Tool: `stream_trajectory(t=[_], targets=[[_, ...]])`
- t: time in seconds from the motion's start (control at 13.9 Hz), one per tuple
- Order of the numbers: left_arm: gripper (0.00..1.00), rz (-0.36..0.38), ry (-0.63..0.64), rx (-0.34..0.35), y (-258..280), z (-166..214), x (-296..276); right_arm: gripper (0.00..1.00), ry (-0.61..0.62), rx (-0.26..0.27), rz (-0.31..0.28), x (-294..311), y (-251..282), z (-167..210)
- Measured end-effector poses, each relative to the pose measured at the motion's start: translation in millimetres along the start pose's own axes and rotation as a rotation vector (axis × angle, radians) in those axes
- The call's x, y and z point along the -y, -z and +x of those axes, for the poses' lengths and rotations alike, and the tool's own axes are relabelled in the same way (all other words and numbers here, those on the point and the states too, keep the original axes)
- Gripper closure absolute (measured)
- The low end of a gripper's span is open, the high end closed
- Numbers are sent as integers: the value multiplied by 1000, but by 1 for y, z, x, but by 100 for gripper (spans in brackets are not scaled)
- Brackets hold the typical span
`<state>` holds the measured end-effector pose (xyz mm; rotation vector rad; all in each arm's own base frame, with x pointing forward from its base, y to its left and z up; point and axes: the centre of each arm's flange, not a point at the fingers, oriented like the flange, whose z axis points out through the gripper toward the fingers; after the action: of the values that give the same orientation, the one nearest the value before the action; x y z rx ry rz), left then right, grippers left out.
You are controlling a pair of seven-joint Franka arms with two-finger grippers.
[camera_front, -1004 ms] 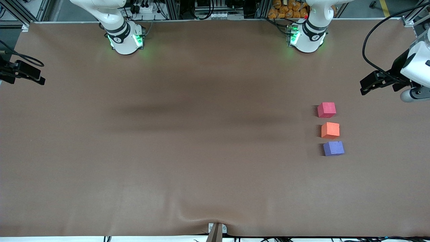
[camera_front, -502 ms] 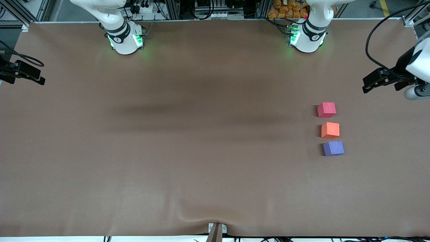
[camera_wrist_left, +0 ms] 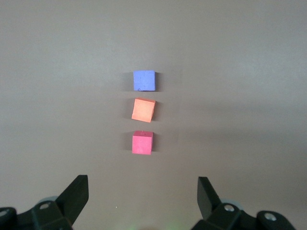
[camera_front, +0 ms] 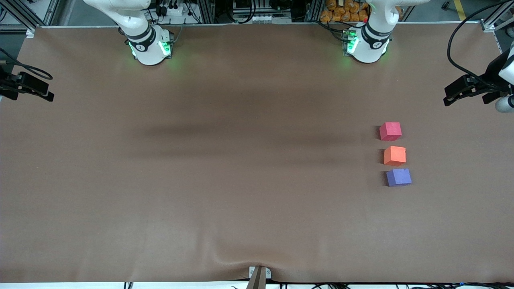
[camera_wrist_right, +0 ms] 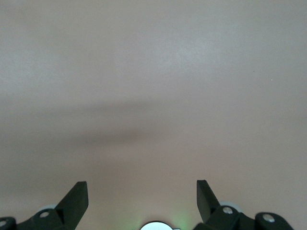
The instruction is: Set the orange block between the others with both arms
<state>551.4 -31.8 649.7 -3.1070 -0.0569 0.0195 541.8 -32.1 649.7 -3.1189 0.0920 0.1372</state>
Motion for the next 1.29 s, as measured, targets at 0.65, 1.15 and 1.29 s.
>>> stream_trajectory(t=[0.65, 1.15, 1.29], targets=[[0, 4, 0, 35, -3, -4, 0, 0, 0, 0, 0, 0, 0, 0], [0, 5, 11, 41, 5, -13, 7, 0, 0, 0, 0, 0, 0, 0], [0, 6, 11, 47, 4, -13, 7, 0, 0, 0, 0, 0, 0, 0]])
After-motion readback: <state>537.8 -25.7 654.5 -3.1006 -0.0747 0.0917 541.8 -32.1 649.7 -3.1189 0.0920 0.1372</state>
